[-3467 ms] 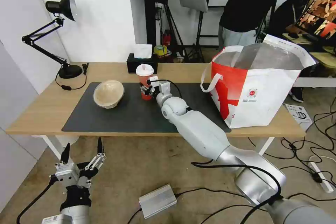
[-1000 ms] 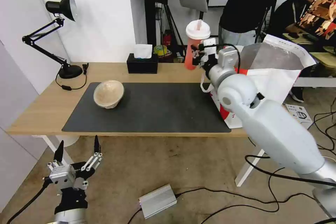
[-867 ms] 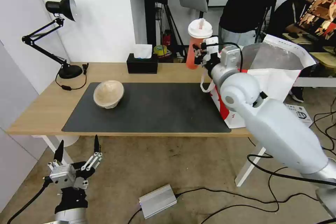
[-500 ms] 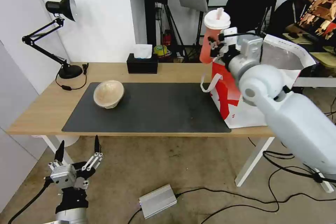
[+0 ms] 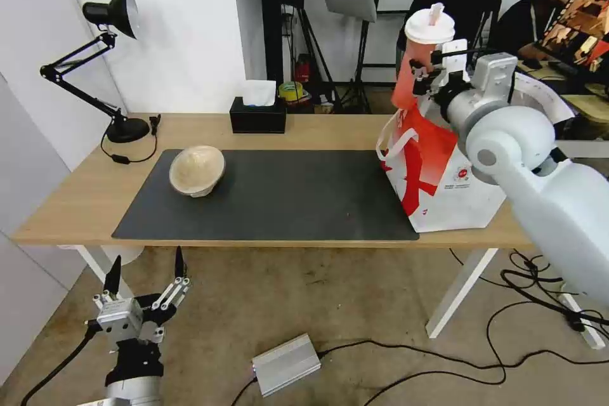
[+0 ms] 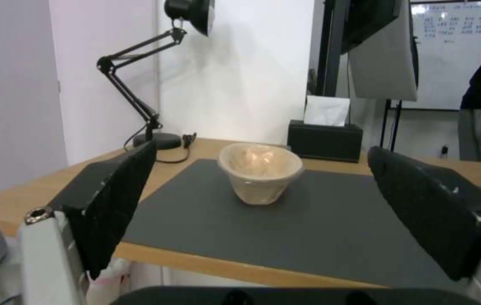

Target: Pick up the trash from the table and place it into the takeout bag.

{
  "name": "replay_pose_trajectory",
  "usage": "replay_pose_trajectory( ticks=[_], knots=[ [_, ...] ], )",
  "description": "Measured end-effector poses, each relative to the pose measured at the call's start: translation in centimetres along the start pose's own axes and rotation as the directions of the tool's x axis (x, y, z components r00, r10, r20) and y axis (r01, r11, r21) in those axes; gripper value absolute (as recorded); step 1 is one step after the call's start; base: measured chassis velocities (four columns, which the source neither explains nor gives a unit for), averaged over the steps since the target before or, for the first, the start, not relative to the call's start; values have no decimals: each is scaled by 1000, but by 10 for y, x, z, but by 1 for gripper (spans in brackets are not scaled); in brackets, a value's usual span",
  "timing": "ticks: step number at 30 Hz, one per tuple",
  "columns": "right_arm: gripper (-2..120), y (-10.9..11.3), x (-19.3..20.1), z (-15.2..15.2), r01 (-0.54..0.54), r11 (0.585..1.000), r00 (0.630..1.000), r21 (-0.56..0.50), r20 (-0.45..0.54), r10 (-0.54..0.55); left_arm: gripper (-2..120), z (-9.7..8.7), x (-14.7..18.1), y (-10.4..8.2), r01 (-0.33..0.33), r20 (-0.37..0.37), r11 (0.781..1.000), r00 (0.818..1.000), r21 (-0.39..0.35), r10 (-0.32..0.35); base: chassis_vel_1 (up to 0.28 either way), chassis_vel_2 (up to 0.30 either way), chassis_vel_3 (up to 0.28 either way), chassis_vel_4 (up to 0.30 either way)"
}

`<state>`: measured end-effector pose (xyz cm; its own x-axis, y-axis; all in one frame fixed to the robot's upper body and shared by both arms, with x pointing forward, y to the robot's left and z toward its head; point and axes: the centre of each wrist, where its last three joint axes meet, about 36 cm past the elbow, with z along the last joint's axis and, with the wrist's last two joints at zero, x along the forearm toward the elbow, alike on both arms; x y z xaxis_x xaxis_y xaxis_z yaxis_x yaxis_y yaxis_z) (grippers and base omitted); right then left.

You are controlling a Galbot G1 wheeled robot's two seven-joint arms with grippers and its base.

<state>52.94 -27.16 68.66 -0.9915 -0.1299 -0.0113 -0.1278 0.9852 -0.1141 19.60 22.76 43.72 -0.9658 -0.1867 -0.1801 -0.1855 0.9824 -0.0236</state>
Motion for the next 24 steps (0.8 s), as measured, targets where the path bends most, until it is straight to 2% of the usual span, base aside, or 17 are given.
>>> replay_pose_trajectory(
  ticks=[15, 24],
  knots=[
    [2, -8, -1, -25, -3, 1000, 999, -23, 46, 4, 100, 3, -1, -2, -1, -2, 1000, 1000, 10, 1, 0, 0, 0, 0],
    [2, -16, -2, -25, -30, 999, 999, -14, 26, 30, 100, 6, -1, -3, -3, -6, 1000, 1000, 15, 3, 0, 0, 0, 0]
  ],
)
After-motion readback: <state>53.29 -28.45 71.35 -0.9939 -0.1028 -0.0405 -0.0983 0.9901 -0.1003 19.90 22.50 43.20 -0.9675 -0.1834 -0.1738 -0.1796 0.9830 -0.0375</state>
